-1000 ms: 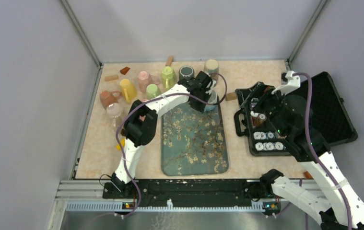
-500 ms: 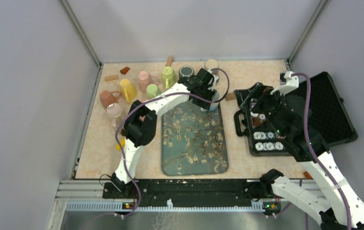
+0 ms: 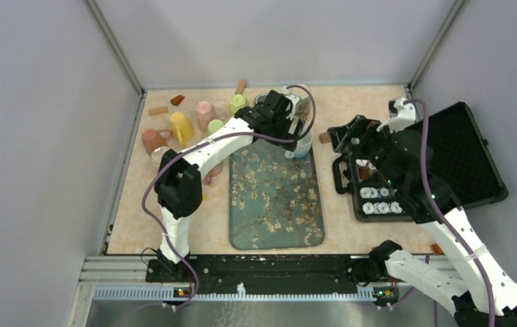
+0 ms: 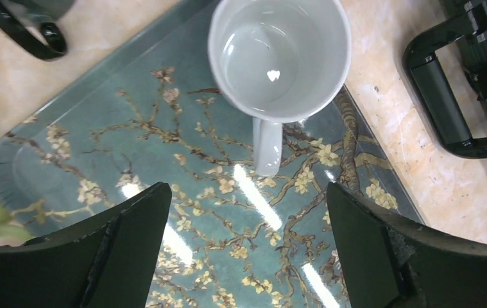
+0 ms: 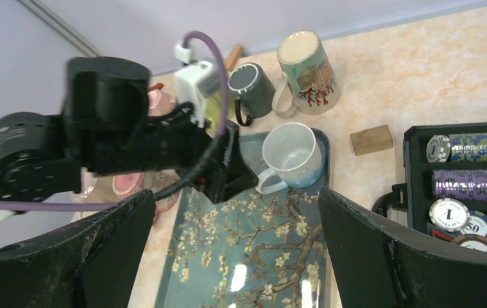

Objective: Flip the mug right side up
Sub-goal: Place the cup on the tray, then turn over the cup at the corner of the board.

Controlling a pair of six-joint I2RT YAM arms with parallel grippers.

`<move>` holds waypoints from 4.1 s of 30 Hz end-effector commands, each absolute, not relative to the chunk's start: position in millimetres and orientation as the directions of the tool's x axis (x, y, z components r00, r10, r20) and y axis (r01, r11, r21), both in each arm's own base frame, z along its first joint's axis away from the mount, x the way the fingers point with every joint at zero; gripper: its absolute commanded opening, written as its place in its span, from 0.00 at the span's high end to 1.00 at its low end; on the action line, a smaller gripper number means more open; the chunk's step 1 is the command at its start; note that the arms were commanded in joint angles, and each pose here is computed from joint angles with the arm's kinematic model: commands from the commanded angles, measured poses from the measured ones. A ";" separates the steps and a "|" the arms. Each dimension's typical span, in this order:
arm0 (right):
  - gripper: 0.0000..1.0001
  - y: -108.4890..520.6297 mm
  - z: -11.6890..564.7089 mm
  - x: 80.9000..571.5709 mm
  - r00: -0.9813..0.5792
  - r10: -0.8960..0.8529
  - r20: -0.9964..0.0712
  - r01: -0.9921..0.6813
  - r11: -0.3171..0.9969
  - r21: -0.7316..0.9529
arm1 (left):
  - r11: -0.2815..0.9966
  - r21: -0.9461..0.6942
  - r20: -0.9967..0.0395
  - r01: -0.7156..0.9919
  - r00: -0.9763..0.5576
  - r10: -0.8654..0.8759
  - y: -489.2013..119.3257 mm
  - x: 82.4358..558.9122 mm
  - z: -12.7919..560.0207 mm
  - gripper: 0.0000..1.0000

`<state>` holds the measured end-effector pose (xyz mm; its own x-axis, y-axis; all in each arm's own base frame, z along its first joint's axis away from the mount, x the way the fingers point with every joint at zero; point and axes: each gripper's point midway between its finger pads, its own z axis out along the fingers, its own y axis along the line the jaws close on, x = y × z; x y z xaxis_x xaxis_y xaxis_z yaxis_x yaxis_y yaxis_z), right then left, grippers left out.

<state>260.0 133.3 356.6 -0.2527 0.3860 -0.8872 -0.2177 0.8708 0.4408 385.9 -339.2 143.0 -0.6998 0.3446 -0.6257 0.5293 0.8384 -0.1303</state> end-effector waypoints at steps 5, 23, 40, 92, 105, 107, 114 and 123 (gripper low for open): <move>0.01 141.6 367.0 271.1 -0.250 0.382 -0.890 -0.232 0.868 0.438 | 0.832 -0.138 -0.793 0.537 -0.563 0.232 -323.9 425.2 208.4 0.02; 0.01 143.3 363.5 257.9 -0.311 0.355 -0.881 -0.248 0.865 0.436 | 0.762 0.056 -0.913 0.645 -0.276 0.301 -361.4 551.2 197.9 0.15; 0.01 145.4 351.0 259.0 -0.349 0.333 -0.876 -0.237 0.873 0.426 | 0.716 0.074 -0.919 0.695 -0.230 0.319 -373.9 582.4 150.0 0.48; 0.01 151.5 336.5 266.1 -0.365 0.330 -0.871 -0.236 0.872 0.429 | 0.709 0.018 -0.996 0.705 -0.053 0.078 -390.5 578.5 263.0 1.00; 0.01 170.3 337.3 279.3 -0.370 0.339 -0.865 -0.280 0.847 0.452 | 0.694 0.003 -1.000 0.720 0.000 0.004 -386.3 560.3 322.8 1.00; 0.01 175.6 339.6 283.0 -0.369 0.343 -0.864 -0.297 0.837 0.459 | 0.689 -0.008 -1.000 0.724 0.000 -0.012 -385.7 557.4 330.3 1.00; 0.01 196.6 341.6 301.4 -0.378 0.353 -0.856 -0.362 0.794 0.488 | 0.663 -0.061 -0.998 0.746 -0.027 -0.061 -386.3 542.3 348.4 1.00; 0.01 204.4 349.2 322.3 -0.385 0.403 -0.831 -0.451 0.704 0.550 | 0.612 -0.122 -0.991 0.781 -0.059 -0.121 -386.5 513.4 376.6 1.00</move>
